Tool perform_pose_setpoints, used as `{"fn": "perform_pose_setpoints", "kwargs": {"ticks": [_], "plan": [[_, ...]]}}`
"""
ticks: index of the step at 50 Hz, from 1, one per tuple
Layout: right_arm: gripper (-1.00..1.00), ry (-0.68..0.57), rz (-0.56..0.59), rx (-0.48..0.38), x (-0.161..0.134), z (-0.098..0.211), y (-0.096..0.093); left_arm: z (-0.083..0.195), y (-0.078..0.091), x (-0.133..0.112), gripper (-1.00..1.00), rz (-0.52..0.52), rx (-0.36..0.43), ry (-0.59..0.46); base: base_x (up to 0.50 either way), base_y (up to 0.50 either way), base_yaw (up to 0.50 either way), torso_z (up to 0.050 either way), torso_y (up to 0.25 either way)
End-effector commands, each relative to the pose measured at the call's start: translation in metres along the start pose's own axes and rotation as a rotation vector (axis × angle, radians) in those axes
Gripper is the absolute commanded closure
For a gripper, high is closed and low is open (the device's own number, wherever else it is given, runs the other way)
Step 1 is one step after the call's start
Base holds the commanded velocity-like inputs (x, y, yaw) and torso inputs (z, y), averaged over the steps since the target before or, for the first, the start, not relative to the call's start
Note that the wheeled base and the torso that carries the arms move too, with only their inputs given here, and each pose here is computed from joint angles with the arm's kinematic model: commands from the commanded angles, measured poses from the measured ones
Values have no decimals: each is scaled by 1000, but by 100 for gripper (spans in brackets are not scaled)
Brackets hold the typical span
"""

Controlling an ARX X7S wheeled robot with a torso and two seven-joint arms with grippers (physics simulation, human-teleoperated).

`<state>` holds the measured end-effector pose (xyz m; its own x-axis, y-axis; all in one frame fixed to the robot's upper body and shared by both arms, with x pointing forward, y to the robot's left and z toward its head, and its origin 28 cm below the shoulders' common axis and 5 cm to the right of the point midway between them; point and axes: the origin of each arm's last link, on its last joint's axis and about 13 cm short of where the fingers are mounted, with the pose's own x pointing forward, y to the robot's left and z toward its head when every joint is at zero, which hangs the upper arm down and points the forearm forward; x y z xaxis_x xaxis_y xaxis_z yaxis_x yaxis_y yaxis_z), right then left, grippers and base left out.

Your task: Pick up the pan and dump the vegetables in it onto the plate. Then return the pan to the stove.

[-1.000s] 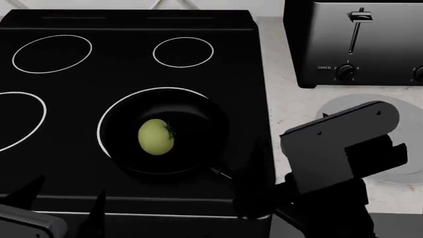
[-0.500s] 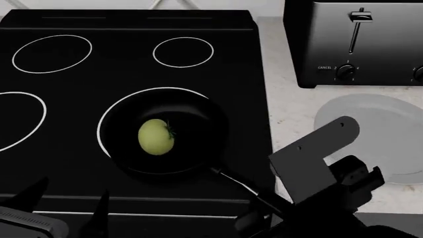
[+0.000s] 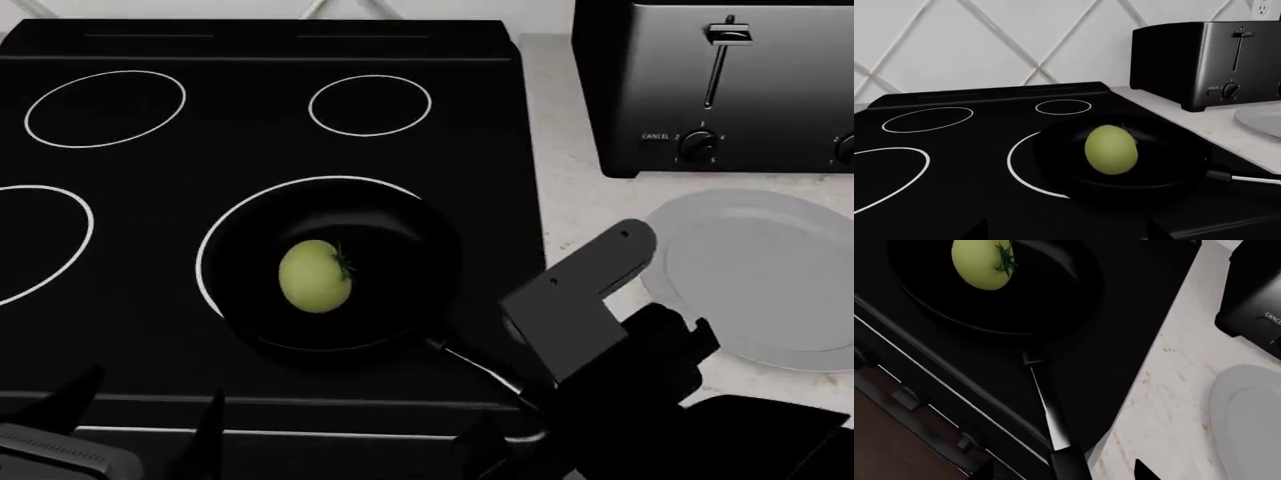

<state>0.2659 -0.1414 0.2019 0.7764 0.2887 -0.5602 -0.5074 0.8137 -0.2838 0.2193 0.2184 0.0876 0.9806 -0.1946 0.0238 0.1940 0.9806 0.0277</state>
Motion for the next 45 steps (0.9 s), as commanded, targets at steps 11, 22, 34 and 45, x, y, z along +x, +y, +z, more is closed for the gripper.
{"fn": "perform_pose_setpoints", "kwargs": {"ticks": [11,22,34,45], "plan": [[-100,56,67,11,33,-3,-6,-6,0,-1,-100,1,-6,8,0,0,0,0,0],[-100,70,49,23,37,-1,-18,-6,-1,1,-100,-2,-3,8,0,0,0,0,0],[-100,125,105,22,68,-8,-19,-7,-2,-1,-100,-4,-15,6,0,0,0,0,0],[-100,143,150,54,89,-22,-25,-5,-6,-4,-100,-6,15,-20,2,0,0,0,0]]}}
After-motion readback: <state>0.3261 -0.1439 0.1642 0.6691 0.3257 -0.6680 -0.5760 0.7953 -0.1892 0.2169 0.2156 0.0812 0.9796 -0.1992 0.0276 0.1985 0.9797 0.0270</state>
